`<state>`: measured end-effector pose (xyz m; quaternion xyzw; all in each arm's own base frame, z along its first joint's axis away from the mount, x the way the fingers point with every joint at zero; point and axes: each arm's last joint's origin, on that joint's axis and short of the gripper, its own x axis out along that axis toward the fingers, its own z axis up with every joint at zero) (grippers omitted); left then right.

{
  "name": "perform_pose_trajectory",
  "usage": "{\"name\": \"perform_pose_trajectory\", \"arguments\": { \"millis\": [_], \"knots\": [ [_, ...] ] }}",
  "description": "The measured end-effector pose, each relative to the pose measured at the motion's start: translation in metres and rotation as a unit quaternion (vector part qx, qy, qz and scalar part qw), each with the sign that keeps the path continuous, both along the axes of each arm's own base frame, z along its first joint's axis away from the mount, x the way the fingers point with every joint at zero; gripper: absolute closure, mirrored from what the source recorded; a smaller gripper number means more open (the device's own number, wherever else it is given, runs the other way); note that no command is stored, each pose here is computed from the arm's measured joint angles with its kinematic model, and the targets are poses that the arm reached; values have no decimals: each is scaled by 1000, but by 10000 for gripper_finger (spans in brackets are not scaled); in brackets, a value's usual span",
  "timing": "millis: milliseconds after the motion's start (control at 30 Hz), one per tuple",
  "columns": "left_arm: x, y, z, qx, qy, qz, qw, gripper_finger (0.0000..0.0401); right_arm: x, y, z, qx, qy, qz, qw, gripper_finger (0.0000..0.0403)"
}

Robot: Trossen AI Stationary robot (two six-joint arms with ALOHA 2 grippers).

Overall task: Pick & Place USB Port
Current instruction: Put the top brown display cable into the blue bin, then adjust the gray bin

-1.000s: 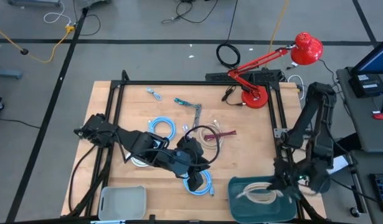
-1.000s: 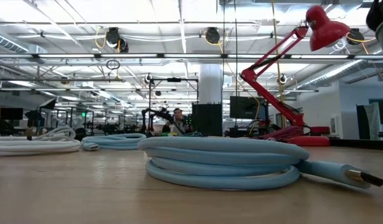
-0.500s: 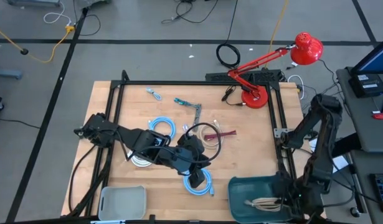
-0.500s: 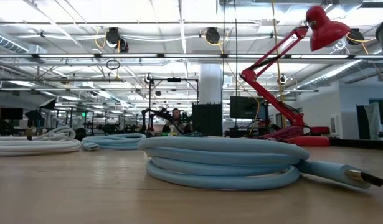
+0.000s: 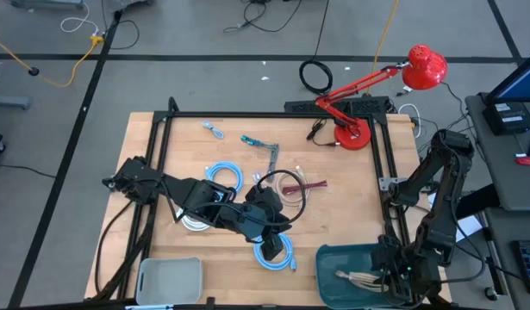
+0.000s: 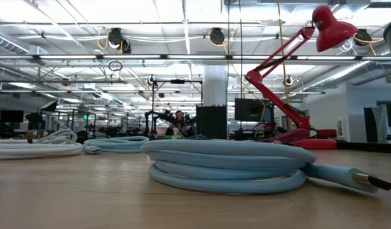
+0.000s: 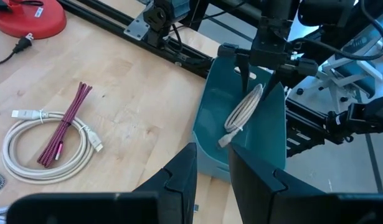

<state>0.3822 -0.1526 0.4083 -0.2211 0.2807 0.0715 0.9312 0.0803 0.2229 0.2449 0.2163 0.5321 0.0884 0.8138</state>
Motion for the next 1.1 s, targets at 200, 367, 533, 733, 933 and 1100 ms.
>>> {"name": "perform_pose_trajectory", "arguments": {
  "millis": [200, 367, 533, 733, 933, 1100],
  "knots": [
    [-1, -3, 0, 2, -4, 10, 1000, 309, 6, -9, 4, -12, -7, 2, 1000, 205],
    [-1, -3, 0, 0, -4, 10, 1000, 309, 9, -20, 10, -21, -14, 3, 1000, 219],
    [-1, -3, 0, 3, -5, 14, 1000, 309, 11, -40, 17, -47, -13, -12, 999, 240],
    [4, -1, -9, 8, -7, 24, 1000, 309, 16, -73, 35, -58, -68, -65, 994, 262],
    [14, 0, -33, -15, 2, 21, 1000, 309, 20, -88, 50, -32, -127, -80, 988, 271],
    [19, 0, -37, -8, -29, 54, 998, 309, 27, -89, 51, -37, -140, -81, 986, 271]
  ]
}}
